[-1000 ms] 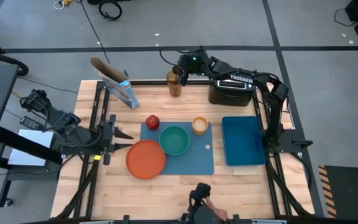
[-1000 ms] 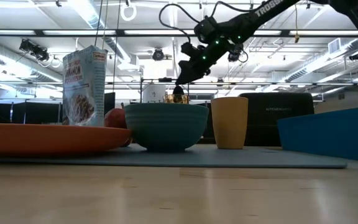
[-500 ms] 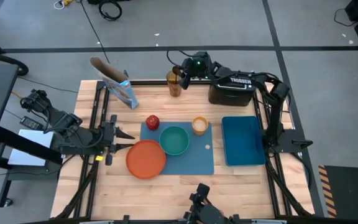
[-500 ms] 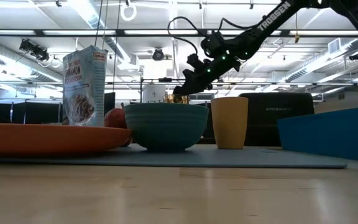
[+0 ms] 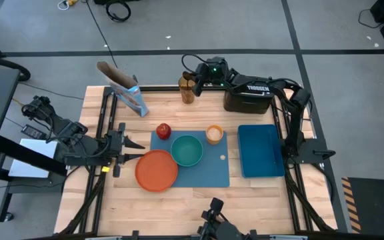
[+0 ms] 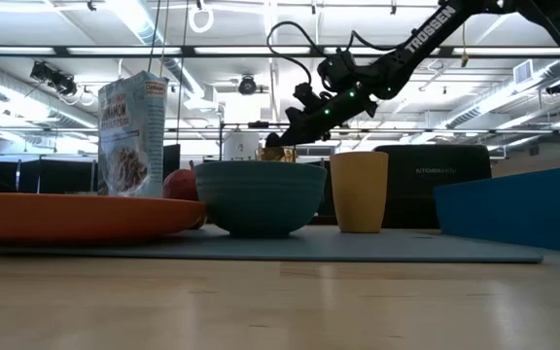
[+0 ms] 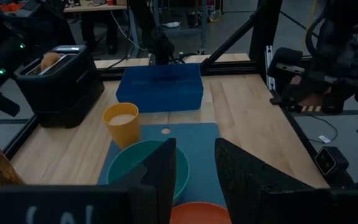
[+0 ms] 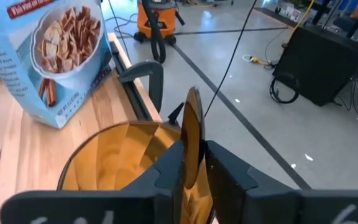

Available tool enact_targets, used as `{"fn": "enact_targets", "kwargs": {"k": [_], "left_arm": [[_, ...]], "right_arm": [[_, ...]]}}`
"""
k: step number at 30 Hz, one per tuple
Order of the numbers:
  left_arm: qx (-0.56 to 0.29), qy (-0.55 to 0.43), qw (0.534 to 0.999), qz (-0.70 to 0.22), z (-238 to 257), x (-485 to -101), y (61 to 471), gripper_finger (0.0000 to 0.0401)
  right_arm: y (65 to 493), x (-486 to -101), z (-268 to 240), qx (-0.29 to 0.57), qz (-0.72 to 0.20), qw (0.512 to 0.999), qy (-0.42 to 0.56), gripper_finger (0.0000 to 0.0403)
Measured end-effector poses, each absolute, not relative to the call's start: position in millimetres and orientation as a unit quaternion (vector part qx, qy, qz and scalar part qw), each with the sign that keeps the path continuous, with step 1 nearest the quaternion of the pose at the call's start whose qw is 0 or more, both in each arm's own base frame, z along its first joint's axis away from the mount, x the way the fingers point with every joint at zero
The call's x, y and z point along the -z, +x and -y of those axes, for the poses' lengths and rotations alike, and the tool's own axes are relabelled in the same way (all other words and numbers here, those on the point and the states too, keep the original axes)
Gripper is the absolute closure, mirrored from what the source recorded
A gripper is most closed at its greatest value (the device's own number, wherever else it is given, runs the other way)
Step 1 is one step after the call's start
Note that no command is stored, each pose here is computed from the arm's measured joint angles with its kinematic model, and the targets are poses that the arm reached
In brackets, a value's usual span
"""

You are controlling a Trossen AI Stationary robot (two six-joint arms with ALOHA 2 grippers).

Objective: Arrange a breakfast setting
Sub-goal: Put the black spoon on the blue mat

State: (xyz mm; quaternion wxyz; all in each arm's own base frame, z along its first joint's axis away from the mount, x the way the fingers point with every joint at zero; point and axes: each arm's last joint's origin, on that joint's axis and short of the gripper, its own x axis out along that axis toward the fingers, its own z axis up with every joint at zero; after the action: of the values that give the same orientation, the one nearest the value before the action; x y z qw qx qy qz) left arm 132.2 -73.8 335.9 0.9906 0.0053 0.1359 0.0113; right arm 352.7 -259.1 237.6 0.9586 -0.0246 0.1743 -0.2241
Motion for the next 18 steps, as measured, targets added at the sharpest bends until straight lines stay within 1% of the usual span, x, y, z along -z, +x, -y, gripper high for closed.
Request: {"fn": "enact_targets", "kwargs": {"k": [5,10,13,18], "left_arm": [[-0.012,0.004,0.991,-0.134,73.8,-336.2,132.3,0.0283],[-0.016,0.004,0.991,-0.134,73.6,-336.3,132.3,0.0283],[-0.017,0.001,0.991,-0.134,73.6,-336.3,132.3,0.0283],[-0.018,0.009,0.991,-0.133,73.1,-336.3,132.6,0.0283]], "right_arm": [[353.4,-238.7,258.7,0.224,-0.169,0.959,-0.027,0.0343],[353.2,-238.7,259.1,0.230,-0.171,0.958,-0.032,0.0340],[353.1,-239.7,258.9,0.224,-0.179,0.957,-0.049,0.0322],[356.7,-254.2,261.3,0.216,-0.186,0.957,-0.055,0.0266]]}}
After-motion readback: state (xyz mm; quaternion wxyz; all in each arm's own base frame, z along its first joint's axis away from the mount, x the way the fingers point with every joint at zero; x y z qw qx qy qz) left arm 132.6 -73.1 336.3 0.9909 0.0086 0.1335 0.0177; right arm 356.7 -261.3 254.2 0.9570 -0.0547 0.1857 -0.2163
